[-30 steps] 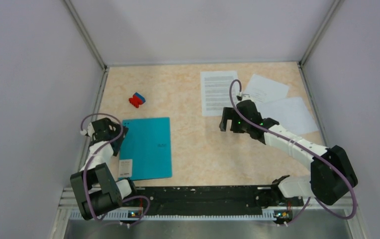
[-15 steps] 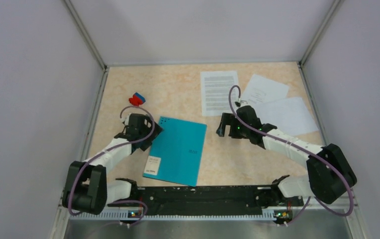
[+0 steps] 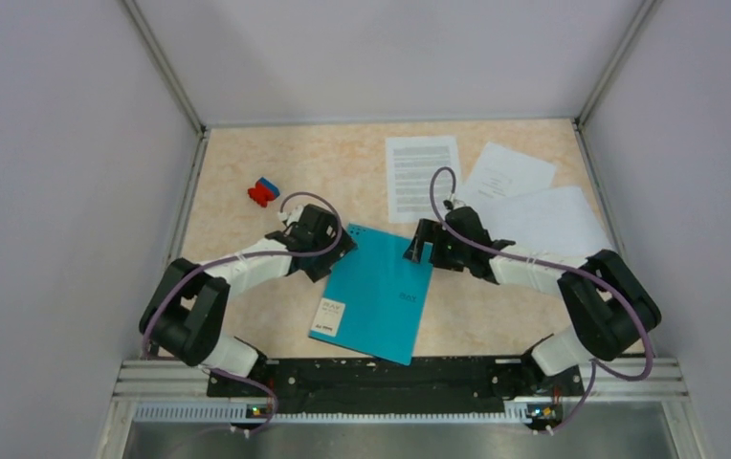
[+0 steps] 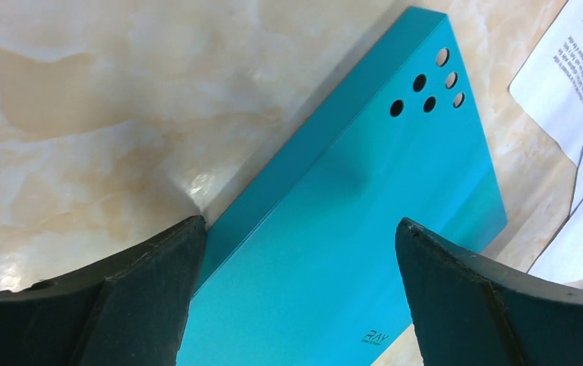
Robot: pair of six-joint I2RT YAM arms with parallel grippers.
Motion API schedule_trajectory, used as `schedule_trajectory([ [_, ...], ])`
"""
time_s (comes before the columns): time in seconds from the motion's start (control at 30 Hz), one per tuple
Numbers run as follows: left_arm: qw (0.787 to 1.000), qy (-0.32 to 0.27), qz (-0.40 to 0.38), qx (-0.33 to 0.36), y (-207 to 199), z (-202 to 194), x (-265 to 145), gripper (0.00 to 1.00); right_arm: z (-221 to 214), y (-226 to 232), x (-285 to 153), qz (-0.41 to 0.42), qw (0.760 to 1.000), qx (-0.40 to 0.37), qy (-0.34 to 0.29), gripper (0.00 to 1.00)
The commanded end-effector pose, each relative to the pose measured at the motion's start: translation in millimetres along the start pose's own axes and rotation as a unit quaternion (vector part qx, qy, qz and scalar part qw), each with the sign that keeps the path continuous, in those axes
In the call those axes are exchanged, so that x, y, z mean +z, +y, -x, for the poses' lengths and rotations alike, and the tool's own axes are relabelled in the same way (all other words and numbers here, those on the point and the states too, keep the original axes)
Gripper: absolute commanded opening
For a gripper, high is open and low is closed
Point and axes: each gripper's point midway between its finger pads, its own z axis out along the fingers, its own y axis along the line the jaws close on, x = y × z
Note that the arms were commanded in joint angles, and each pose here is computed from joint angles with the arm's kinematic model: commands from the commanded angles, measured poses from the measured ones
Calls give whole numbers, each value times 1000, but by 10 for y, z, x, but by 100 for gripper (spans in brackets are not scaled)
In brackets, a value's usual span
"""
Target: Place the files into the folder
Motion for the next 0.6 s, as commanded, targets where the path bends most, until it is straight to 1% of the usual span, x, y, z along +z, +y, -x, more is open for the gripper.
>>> schedule_trajectory([
  [0.0,1000,15,-15,15,-258,-14,80,99,33,72,154,-1,1000,13,4,98],
  [0.2,998,28,-35,48,-655,78,234,99,546,88,308,-21,999,14,-30,99],
  [0.33,995,24,-28,95,-846,207,271,99,804,79,364,-36,999,2,-38,99],
  [0.47,986,13,7,167,-780,322,174,99,940,94,304,-43,998,2,-49,99],
  [0.57,967,-11,51,251,-590,438,-9,99,994,146,221,-38,998,2,-52,99],
])
